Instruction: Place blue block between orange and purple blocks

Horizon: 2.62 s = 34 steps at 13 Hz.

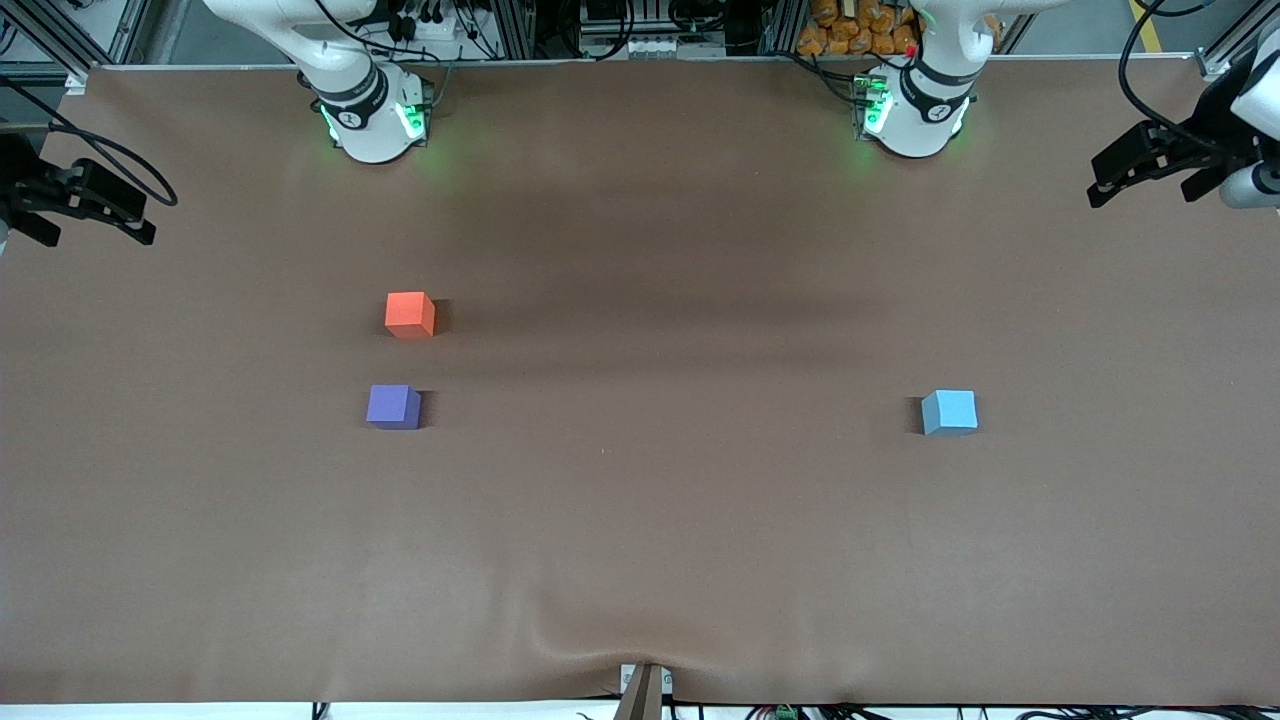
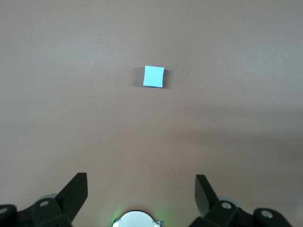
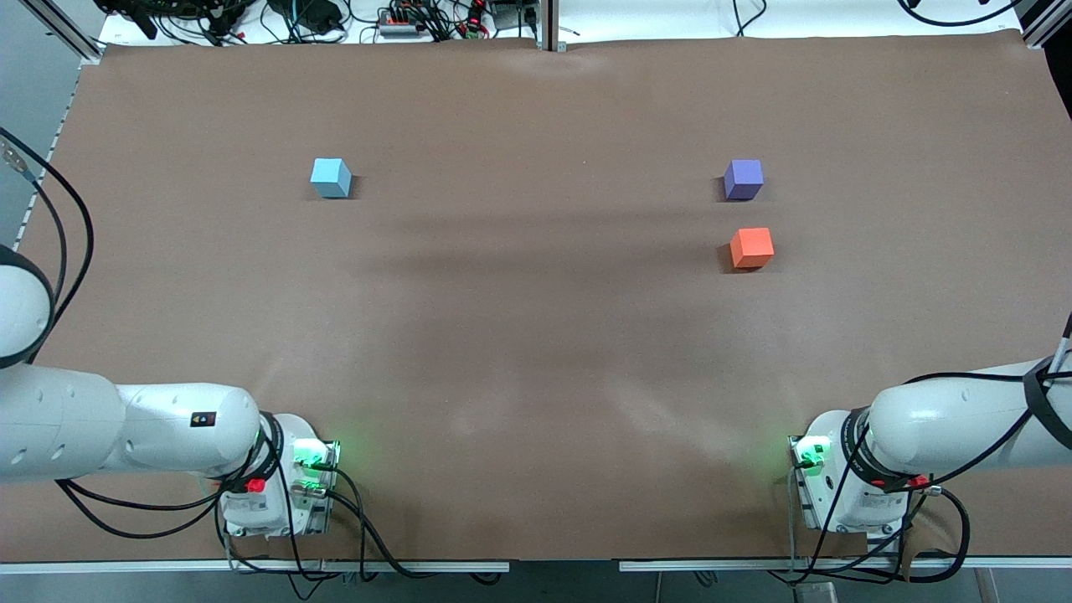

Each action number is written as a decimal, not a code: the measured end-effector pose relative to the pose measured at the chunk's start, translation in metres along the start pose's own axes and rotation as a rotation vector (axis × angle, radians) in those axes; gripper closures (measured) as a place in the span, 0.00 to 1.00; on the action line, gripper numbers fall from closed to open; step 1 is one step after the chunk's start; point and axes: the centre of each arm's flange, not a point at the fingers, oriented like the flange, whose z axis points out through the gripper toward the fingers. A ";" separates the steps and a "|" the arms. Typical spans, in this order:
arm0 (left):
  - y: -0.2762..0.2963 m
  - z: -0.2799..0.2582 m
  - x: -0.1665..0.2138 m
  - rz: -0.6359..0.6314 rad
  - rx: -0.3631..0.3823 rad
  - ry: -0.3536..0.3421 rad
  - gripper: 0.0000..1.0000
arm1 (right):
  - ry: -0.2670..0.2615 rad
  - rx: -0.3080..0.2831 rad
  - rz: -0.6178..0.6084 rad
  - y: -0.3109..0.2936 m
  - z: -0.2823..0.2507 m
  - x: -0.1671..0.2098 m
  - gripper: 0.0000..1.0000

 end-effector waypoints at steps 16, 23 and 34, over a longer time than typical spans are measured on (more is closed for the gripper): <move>0.003 0.006 0.004 0.006 0.003 -0.026 0.00 | -0.001 0.000 0.000 0.000 0.000 0.000 0.00; 0.003 0.008 0.005 0.006 0.005 -0.028 0.00 | -0.004 0.000 0.000 0.000 0.000 0.000 0.00; 0.003 0.009 0.006 0.006 0.005 -0.029 0.00 | -0.012 0.001 0.002 0.001 0.001 -0.001 0.00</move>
